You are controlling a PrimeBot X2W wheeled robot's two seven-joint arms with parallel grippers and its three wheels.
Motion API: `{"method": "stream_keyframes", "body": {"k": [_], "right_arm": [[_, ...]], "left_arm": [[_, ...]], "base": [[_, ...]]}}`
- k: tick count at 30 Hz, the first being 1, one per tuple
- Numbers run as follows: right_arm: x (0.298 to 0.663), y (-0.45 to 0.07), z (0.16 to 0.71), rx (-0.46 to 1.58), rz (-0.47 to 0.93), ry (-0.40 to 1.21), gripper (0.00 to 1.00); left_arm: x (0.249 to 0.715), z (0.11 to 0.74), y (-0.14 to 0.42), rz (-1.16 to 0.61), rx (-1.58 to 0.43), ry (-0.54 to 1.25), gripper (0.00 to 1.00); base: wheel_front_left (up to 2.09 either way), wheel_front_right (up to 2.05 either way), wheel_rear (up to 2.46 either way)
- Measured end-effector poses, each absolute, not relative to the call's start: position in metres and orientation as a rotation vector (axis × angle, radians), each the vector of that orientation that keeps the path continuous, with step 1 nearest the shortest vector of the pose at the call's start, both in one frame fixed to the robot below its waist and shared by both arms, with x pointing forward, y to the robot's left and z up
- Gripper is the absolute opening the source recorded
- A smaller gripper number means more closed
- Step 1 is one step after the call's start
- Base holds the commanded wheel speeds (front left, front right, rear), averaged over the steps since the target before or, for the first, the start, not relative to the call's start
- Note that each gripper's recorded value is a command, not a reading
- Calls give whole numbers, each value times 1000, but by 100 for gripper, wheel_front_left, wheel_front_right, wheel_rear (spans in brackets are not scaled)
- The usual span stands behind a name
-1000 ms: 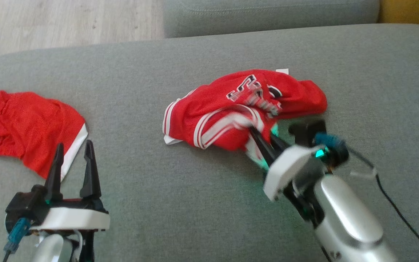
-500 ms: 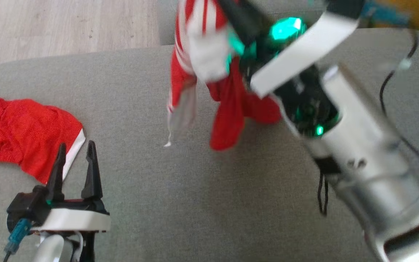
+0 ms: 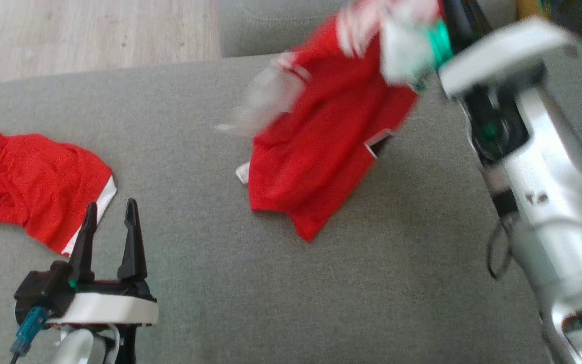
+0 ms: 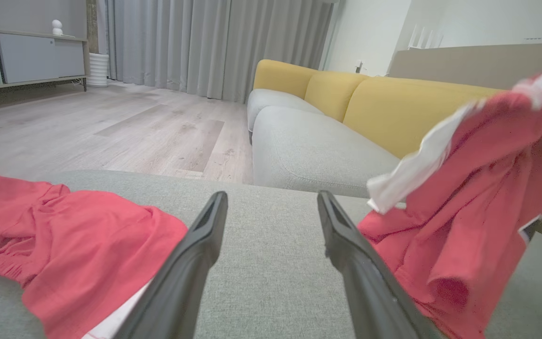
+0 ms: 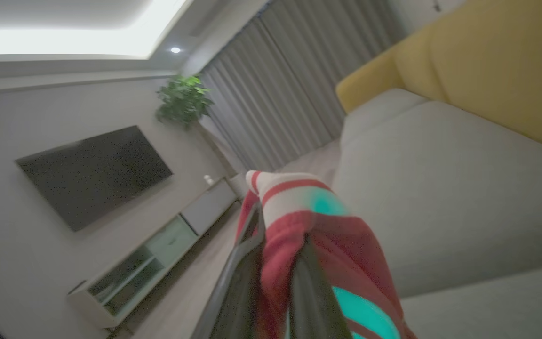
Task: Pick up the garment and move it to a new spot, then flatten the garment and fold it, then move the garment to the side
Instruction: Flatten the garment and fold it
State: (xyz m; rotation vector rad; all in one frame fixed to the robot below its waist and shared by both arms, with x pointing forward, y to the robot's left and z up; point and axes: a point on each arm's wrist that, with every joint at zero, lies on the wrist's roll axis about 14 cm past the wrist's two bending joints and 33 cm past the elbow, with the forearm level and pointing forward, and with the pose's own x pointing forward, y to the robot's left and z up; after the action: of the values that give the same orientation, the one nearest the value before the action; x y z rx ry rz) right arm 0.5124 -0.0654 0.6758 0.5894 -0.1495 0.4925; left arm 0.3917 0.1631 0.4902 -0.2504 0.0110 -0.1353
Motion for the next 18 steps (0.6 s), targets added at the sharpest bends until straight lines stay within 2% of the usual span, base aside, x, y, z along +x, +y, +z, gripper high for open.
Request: {"method": "stream_keyframes", "body": {"k": [3, 6, 10, 15, 16, 17, 18], "right_arm": [[522, -117, 586, 545, 290, 30, 0], [519, -157, 527, 490, 143, 135, 0], [519, -189, 496, 442, 34, 186, 0], [513, -209, 479, 400, -29, 220, 0], [509, -211, 477, 364, -28, 235, 53], [508, -211, 477, 336, -21, 237, 100], [507, -210, 480, 294, -8, 234, 100]], "left_arm": [[393, 484, 163, -132, -248, 28, 100], [393, 479, 164, -130, -255, 41, 100], [396, 475, 167, -125, -249, 48, 100], [399, 474, 171, -111, -251, 49, 100], [399, 475, 170, -114, -253, 45, 100], [399, 476, 168, -120, -256, 42, 100], [399, 477, 167, -122, -256, 40, 100]], "base": [[0, 0, 0], [0, 0, 0], [0, 0, 0], [0, 0, 0], [0, 0, 0], [0, 0, 0], [0, 0, 0]]}}
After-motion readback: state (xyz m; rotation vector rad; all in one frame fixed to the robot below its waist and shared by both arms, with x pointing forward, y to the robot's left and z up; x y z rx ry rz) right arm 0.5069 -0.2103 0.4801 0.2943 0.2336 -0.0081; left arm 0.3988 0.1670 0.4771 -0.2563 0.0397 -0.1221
